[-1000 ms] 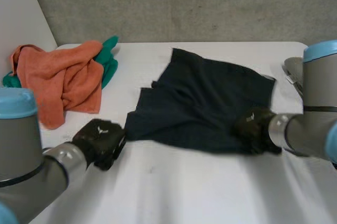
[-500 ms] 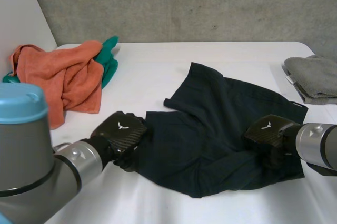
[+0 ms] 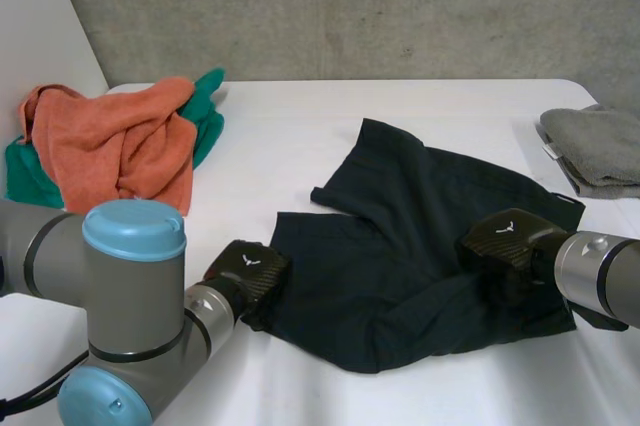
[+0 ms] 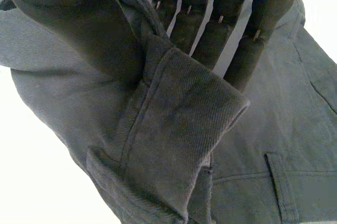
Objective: Fold the laundry.
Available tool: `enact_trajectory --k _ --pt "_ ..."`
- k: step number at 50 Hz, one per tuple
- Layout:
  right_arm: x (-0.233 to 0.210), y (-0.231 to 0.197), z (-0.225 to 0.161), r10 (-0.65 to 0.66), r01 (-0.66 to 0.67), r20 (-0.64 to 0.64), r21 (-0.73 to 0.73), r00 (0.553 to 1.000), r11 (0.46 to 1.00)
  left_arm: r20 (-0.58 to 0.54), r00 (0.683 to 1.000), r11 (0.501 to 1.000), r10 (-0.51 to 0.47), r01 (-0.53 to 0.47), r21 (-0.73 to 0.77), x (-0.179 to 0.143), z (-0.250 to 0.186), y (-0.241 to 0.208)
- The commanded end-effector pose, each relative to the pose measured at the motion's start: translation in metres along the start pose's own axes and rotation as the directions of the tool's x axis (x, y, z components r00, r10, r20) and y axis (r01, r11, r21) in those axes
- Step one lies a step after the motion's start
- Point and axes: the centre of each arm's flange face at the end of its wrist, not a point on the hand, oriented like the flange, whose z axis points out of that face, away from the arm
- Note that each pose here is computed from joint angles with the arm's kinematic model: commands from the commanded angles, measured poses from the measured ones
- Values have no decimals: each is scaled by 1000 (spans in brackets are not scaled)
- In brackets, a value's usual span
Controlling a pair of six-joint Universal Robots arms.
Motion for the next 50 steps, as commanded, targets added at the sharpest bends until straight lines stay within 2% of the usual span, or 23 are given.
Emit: enact_trajectory --k 1,6,10,14,16,23,27,28,30,31,34,35,39,43,47,50 --pt "-5 -5 -20 -35 35 3 -15 999 999 0 1000 999 1 -1 -42 -4 -42 -16" --pt "-23 1 -47 -105 114 92 -97 990 989 -4 999 997 54 -54 -51 -9 -95 -35" --pt "-46 11 -79 -173 209 208 -163 963 964 -37 985 984 170 -172 -49 -5 -149 -45" --pt "-47 15 -91 -199 237 213 -169 957 957 -76 970 973 230 -231 1 1 -180 -52" --pt "-40 19 -89 -185 221 193 -182 963 958 -82 970 973 229 -229 18 1 -179 -54" --pt "-9 23 -71 -152 166 97 -151 984 975 -93 969 972 231 -233 -14 1 -118 -46" --pt "13 21 -45 -120 124 46 -104 992 987 -4 973 971 231 -230 64 -9 -64 -63" --pt "17 20 -40 -102 105 32 -94 994 990 53 972 965 230 -235 119 -14 -39 -75" --pt "34 15 -24 -33 32 -32 -46 999 998 107 968 955 225 -241 172 -19 -19 -87" --pt "40 14 -19 -19 18 -51 -29 999 999 183 960 935 210 -252 248 -26 2 -105" --pt "61 7 3 23 -17 -129 49 991 999 263 947 899 183 -269 345 -31 28 -126" --pt "66 6 9 28 -19 -144 67 989 998 300 940 868 163 -281 409 -32 46 -138" --pt "87 0 34 19 9 -236 119 972 993 369 924 794 105 -301 529 -40 91 -153" --pt "104 -1 64 -8 50 -334 119 943 992 366 925 732 106 -322 601 -34 128 -151" --pt "116 -8 90 -36 99 -429 126 903 987 340 931 706 131 -329 628 -26 155 -138" --pt "126 -10 110 -36 124 -471 157 881 980 348 931 687 115 -327 649 -28 172 -133"
